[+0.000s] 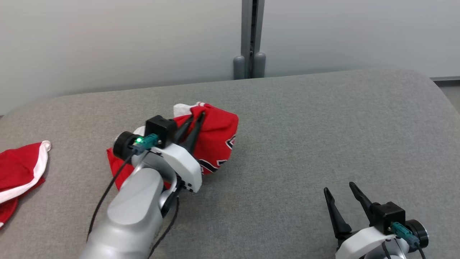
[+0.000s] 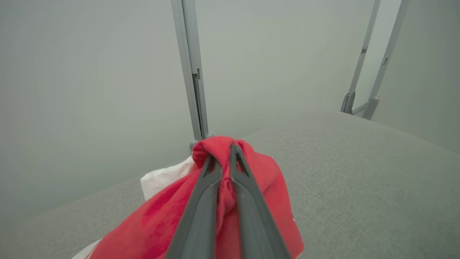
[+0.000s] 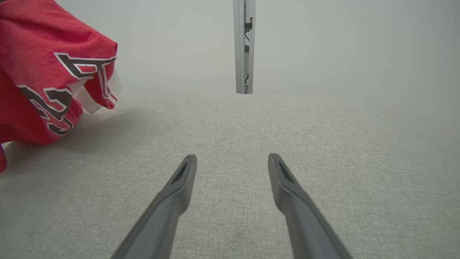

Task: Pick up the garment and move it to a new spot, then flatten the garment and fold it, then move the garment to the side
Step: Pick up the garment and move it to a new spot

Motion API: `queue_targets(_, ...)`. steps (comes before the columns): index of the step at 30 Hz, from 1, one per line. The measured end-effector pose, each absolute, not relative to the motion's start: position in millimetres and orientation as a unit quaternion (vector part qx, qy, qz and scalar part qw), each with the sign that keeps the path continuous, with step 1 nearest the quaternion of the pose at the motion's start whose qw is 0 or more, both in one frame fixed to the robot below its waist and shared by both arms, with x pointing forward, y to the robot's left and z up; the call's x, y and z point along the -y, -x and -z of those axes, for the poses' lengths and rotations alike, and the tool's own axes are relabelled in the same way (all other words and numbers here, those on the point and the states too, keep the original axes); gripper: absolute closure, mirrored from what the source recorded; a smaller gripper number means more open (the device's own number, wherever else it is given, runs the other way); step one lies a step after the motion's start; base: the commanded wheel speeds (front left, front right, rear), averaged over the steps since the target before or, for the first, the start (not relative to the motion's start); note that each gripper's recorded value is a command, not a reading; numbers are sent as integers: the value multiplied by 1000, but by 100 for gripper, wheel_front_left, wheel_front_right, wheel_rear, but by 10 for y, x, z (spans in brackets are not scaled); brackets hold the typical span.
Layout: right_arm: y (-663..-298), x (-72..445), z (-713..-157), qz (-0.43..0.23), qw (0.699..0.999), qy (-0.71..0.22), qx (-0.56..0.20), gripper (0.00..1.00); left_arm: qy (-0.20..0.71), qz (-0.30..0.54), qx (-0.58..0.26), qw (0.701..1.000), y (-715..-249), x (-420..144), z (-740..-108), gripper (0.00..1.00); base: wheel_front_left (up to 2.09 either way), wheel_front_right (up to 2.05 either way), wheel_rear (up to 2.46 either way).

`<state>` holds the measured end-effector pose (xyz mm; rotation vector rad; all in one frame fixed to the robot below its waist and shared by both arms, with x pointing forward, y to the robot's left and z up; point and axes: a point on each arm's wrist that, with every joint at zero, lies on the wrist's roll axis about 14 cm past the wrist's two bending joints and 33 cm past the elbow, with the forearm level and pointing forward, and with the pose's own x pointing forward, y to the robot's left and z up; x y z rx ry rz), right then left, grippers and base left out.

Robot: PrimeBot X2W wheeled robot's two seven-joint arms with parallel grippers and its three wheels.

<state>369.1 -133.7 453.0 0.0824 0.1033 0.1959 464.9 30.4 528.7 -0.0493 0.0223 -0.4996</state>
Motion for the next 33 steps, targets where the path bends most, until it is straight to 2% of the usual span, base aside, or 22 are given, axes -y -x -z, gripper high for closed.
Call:
queue_targets(5,-3652,1489,-4515,-75,995,-41,-53,0,22,334,-13,942,-4399,347,-5218,100,0,0,0)
queue_targets(11,-3670,1607,-4451,-57,996,-42,-63,0,51,359,-3,932,-4319,689,-5287,100,0,0,0)
queue_targets(12,-3679,1616,-4450,-56,996,-43,-63,0,55,355,-1,933,-4337,700,-5300,62,0,0,0)
queue_targets(13,-3690,1625,-4454,-54,996,-44,-62,0,53,351,-2,935,-4353,697,-5284,0,0,0,0)
queue_targets(19,-3743,1646,-4493,-50,996,-50,-55,0,47,284,-28,957,-4455,355,-5028,0,0,0,0)
queue_targets(24,-3808,1647,-4589,-50,997,-52,-39,0,56,184,-51,980,-4427,-340,-4762,0,0,0,0)
queue_targets(33,-3808,1506,-4606,-67,995,-63,-36,0,64,27,-85,994,-3881,-1443,-4359,0,0,0,0)
